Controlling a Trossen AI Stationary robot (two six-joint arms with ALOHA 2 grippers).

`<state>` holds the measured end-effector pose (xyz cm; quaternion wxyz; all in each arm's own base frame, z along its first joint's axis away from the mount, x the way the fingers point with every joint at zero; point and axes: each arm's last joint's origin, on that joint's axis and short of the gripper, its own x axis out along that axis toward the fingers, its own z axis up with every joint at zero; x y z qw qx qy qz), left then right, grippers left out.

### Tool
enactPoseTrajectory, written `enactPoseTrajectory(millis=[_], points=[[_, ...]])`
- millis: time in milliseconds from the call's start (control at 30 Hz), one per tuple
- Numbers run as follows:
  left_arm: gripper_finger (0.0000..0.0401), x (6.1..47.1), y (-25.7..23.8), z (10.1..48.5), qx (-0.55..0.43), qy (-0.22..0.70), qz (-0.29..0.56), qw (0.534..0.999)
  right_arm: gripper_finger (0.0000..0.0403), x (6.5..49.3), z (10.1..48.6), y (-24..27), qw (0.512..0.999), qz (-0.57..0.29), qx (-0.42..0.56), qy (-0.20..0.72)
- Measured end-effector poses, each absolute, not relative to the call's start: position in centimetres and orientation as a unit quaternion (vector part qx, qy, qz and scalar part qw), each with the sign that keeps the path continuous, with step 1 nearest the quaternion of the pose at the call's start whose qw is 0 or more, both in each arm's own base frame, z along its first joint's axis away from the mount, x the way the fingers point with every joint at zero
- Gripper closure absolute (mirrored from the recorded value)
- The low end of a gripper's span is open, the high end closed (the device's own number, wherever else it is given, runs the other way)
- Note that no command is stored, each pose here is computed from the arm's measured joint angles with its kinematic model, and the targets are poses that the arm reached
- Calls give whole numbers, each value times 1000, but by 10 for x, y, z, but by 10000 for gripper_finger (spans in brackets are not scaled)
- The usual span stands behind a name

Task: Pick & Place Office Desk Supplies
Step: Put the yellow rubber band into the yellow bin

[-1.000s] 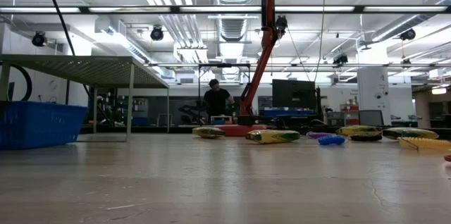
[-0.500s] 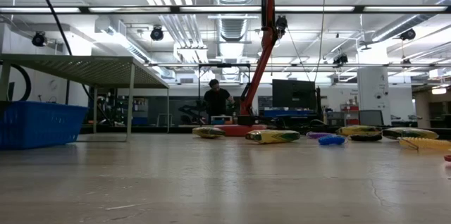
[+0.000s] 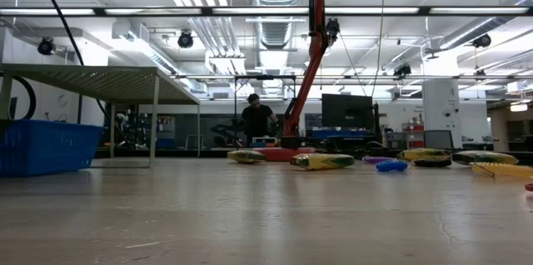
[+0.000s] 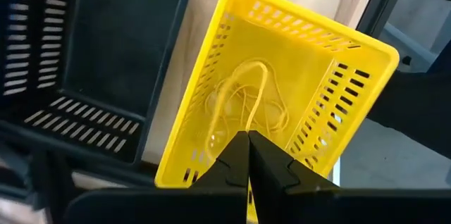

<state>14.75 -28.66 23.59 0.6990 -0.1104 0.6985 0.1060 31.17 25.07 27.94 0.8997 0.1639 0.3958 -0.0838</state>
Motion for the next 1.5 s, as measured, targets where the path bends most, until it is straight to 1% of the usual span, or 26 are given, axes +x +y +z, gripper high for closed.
enactPoseTrajectory(millis=[367, 767, 867, 1033, 1233, 1500], points=[[395, 149, -292, 210, -110, 701, 27, 704, 282, 312, 279, 251, 900, -84, 164, 396], [393, 144, -284, 195, -77, 712, 30, 697, 282, 312, 279, 251, 900, -84, 164, 396], [382, 145, -284, 195, -73, 711, 21, 699, 282, 312, 279, 251, 900, -84, 164, 396], [348, 146, -287, 196, -67, 708, 0, 703, 282, 312, 279, 251, 900, -84, 164, 396], [312, 146, -287, 196, -65, 707, -2, 705, 282, 312, 279, 251, 900, -84, 164, 396], [305, 147, -287, 196, -68, 706, -2, 705, 282, 312, 279, 251, 900, -84, 164, 396]])
